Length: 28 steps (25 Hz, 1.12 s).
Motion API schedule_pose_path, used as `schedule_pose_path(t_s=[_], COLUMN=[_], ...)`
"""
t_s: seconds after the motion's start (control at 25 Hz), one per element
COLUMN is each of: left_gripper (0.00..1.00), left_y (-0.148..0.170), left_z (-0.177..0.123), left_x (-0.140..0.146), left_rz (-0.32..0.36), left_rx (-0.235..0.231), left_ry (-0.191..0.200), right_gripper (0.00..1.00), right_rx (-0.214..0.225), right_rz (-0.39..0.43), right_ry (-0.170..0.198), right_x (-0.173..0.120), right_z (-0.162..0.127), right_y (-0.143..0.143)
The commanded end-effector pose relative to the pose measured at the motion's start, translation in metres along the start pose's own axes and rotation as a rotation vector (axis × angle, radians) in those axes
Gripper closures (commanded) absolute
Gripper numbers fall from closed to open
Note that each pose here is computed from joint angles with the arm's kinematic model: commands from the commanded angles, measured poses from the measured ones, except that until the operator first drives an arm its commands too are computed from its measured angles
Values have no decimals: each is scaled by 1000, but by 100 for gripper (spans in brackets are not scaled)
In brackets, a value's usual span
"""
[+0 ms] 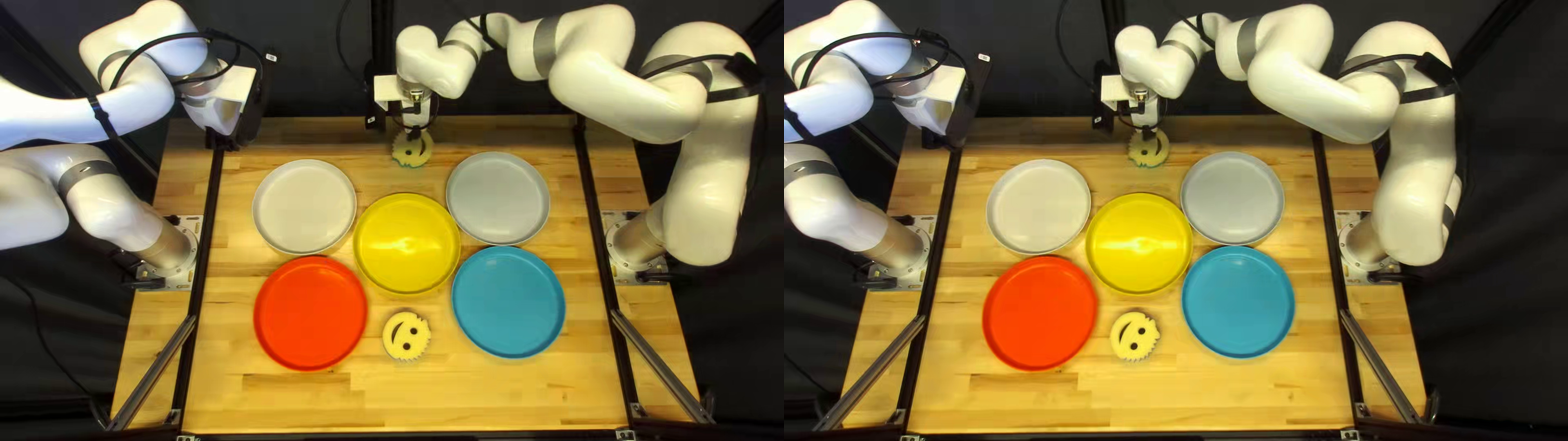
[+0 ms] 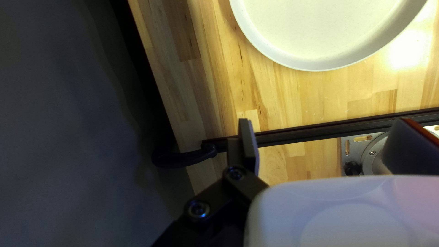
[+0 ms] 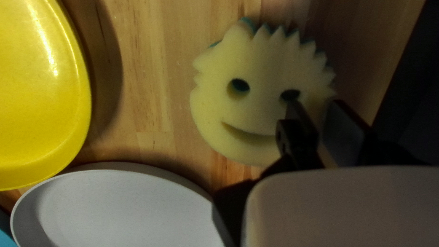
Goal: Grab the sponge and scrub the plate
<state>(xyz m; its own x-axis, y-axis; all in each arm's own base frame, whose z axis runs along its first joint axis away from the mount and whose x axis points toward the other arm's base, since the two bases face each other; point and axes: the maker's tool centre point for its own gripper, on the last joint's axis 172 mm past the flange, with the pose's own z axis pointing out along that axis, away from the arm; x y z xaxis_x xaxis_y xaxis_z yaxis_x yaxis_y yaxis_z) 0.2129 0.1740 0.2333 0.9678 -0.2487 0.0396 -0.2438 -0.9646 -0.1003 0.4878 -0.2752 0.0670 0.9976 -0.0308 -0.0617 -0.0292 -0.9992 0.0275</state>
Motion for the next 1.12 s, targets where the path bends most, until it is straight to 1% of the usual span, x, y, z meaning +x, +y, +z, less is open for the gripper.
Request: schedule_pose_path(t_s=[0.04, 0.08, 0.16, 0.24, 0.28, 0.32, 0.36, 0.48, 0.56, 0.6, 0.76, 0.84, 0.92, 1.12], left_gripper=[0, 0, 0, 0, 0, 0, 0, 0, 0, 0, 0, 0, 0, 0], left_y=[0, 0, 0, 0, 0, 0, 0, 0, 0, 0, 0, 0, 0, 0], left_z=[0, 0, 0, 0, 0, 0, 0, 0, 0, 0, 0, 0, 0, 0], left_x=[0, 0, 0, 0, 0, 0, 0, 0, 0, 0, 0, 0, 0, 0], left_rz=[0, 0, 0, 0, 0, 0, 0, 0, 0, 0, 0, 0, 0, 0], left_rx=[0, 0, 0, 0, 0, 0, 0, 0, 0, 0, 0, 0, 0, 0], left_ry=[0, 0, 0, 0, 0, 0, 0, 0, 0, 0, 0, 0, 0, 0], right_gripper=[0, 0, 0, 0, 0, 0, 0, 0, 0, 0, 0, 0, 0, 0], right_rx=[9, 12, 24, 43, 49, 57, 60, 72, 74, 74, 58, 39, 24, 24], right_rz=[26, 29, 34, 29, 24, 12, 5, -37, -63, -84, -123, -135, -138, -138], right_ry=[16, 18, 22, 34, 39, 54, 62, 99, 110, 117, 118, 115, 127, 127], right_x=[-32, -37, -59, -87, -97, -115, -123, -158, -175, -189, -214, -227, -237, -237], right_z=[-15, -16, -21, -31, -35, -41, -44, -58, -64, -69, -84, -95, -106, -106], right_y=[-8, -9, -10, -14, -15, -17, -17, -22, -24, -25, -31, -38, -51, -51])
